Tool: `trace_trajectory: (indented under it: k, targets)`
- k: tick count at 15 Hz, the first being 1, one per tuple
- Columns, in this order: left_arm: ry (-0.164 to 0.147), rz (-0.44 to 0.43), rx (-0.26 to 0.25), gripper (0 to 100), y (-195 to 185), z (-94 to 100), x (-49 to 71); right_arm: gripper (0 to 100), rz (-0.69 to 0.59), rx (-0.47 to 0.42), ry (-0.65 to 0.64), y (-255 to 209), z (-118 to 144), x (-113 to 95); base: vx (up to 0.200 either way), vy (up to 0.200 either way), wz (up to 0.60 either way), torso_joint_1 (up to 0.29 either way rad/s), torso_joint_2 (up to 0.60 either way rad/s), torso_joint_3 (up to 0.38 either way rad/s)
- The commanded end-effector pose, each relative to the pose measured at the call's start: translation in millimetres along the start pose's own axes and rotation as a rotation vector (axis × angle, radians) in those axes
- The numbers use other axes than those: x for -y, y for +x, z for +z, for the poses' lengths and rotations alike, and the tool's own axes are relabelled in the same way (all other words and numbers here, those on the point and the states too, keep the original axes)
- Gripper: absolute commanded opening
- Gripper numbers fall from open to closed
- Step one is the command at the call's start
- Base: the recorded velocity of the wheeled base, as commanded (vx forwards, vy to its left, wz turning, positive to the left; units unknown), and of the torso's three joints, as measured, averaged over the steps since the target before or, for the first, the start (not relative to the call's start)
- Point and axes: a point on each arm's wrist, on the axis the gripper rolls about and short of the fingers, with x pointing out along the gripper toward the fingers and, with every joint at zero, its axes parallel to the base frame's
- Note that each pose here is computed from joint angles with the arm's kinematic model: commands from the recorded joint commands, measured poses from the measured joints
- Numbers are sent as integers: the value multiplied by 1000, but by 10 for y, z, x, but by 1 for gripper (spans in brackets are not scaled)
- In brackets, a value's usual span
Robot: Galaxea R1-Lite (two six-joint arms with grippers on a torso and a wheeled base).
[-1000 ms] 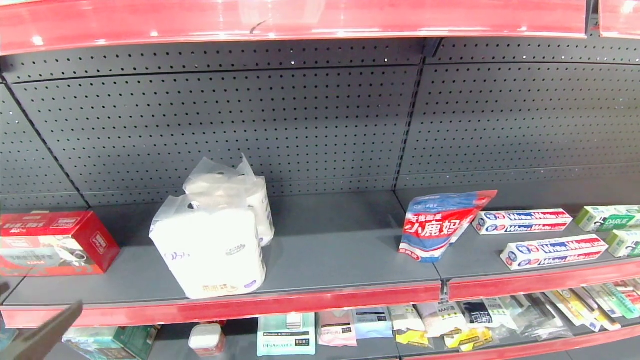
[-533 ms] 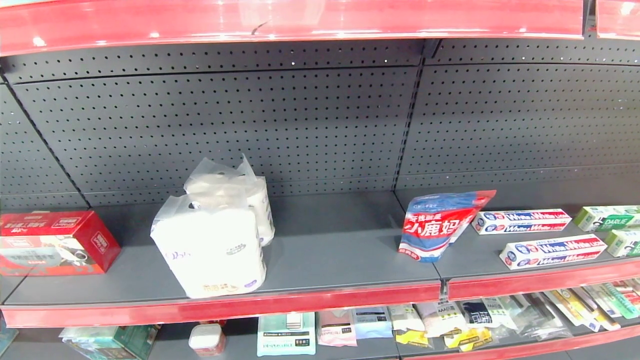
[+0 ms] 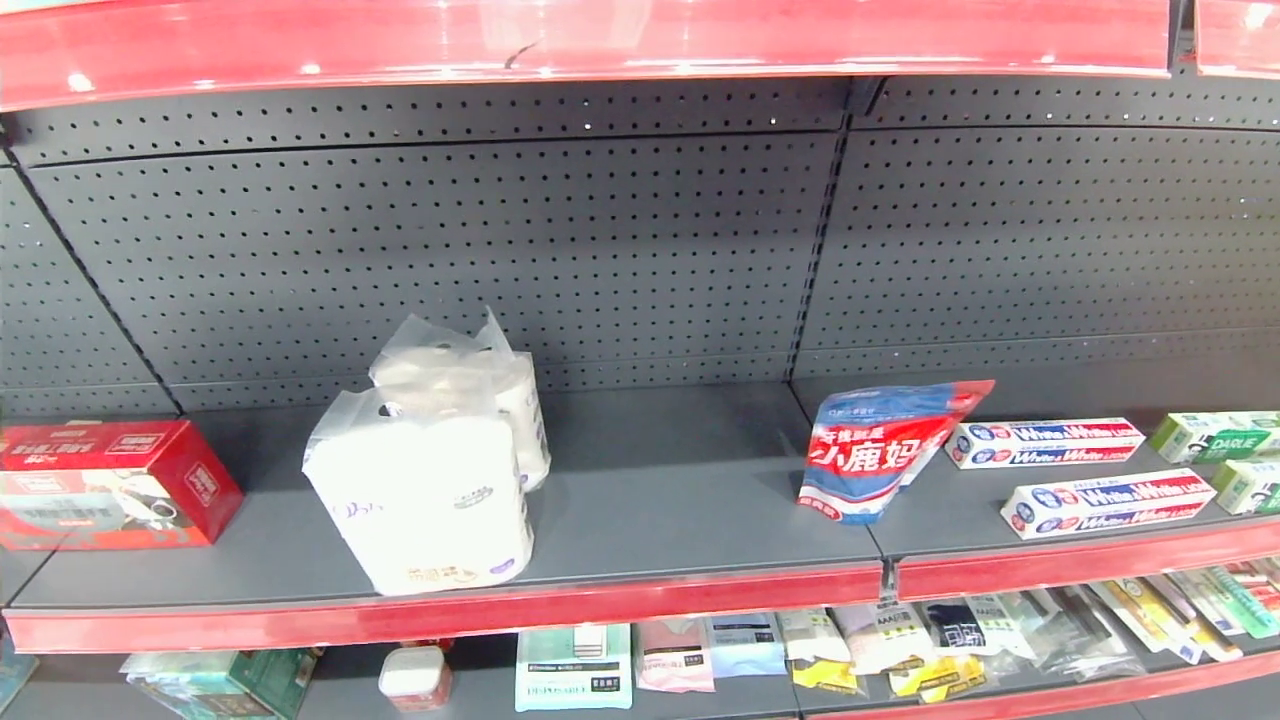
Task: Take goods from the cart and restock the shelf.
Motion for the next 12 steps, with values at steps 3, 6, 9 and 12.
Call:
trace_trajectory:
  k: [3, 6, 9, 12]
  targets:
    - [1, 2, -6, 100, 4, 0, 0, 100, -1, -2, 2, 1, 0, 0, 0, 0, 600, 9, -4, 7]
    - [-3, 2, -7, 100, 6, 1, 0, 100, -1, -2, 2, 1, 0, 0, 0, 0, 200, 4, 6, 6]
    - [-2, 2, -6, 100, 4, 0, 0, 100, -1, -2, 1, 1, 0, 0, 0, 0, 0, 0, 0, 0]
    - [0, 2, -6, 100, 4, 0, 0, 100, -1, -2, 1, 1, 0, 0, 0, 0, 0, 0, 0, 0]
